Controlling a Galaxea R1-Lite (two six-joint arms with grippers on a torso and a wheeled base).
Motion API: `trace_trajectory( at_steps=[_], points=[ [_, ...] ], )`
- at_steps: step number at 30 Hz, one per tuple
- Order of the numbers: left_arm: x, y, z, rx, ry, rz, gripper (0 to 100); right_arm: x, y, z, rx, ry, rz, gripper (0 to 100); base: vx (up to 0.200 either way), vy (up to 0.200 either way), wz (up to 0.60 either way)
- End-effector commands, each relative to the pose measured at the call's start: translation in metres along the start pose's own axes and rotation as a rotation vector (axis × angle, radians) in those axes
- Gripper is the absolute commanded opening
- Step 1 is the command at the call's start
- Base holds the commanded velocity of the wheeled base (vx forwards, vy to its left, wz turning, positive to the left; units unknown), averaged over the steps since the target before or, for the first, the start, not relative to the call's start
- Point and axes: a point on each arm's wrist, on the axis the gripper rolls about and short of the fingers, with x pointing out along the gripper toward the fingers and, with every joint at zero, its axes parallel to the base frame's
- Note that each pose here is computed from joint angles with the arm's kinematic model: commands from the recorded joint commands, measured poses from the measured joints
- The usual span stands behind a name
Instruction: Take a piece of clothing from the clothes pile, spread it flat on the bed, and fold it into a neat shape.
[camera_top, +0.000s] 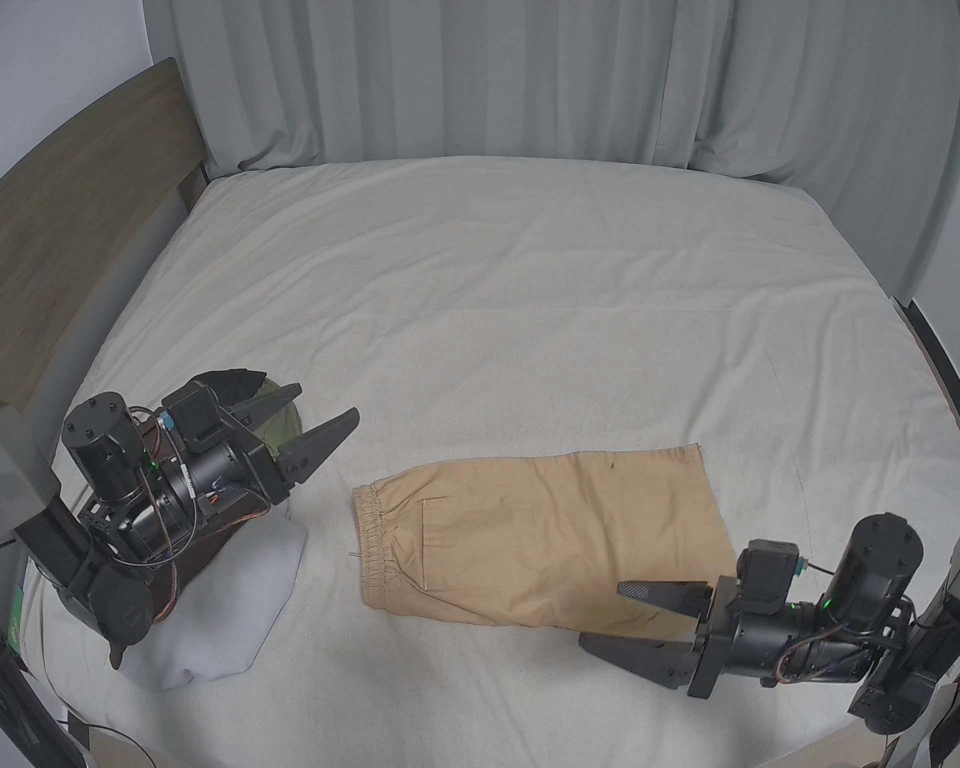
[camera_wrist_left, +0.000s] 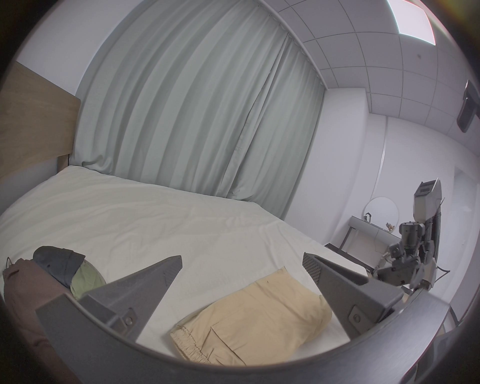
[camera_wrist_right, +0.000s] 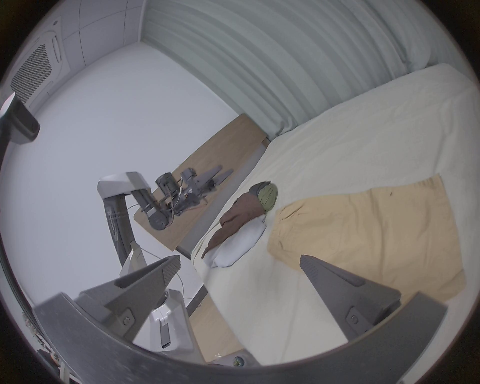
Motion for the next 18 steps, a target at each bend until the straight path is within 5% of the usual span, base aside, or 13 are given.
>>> trace_trajectory(
  at_steps=[1, 8, 18],
  points=[
    [-0.001, -0.003, 0.002, 0.001, -0.003, -0.019, 100, -0.008, -0.013, 0.019, -0.018, -0.079, -0.029, 100, 0.000, 0.000, 0.00],
    [-0.001, -0.003, -0.004, -0.016, 0.022, -0.022, 100, -0.008, -0.031, 0.044, -0.043, -0.192, -0.088, 100, 0.000, 0.000, 0.00],
    [0.000, -0.004, -0.014, -0.032, 0.052, -0.027, 100, -0.008, -0.035, 0.047, -0.044, -0.203, -0.104, 100, 0.000, 0.000, 0.00]
  ],
)
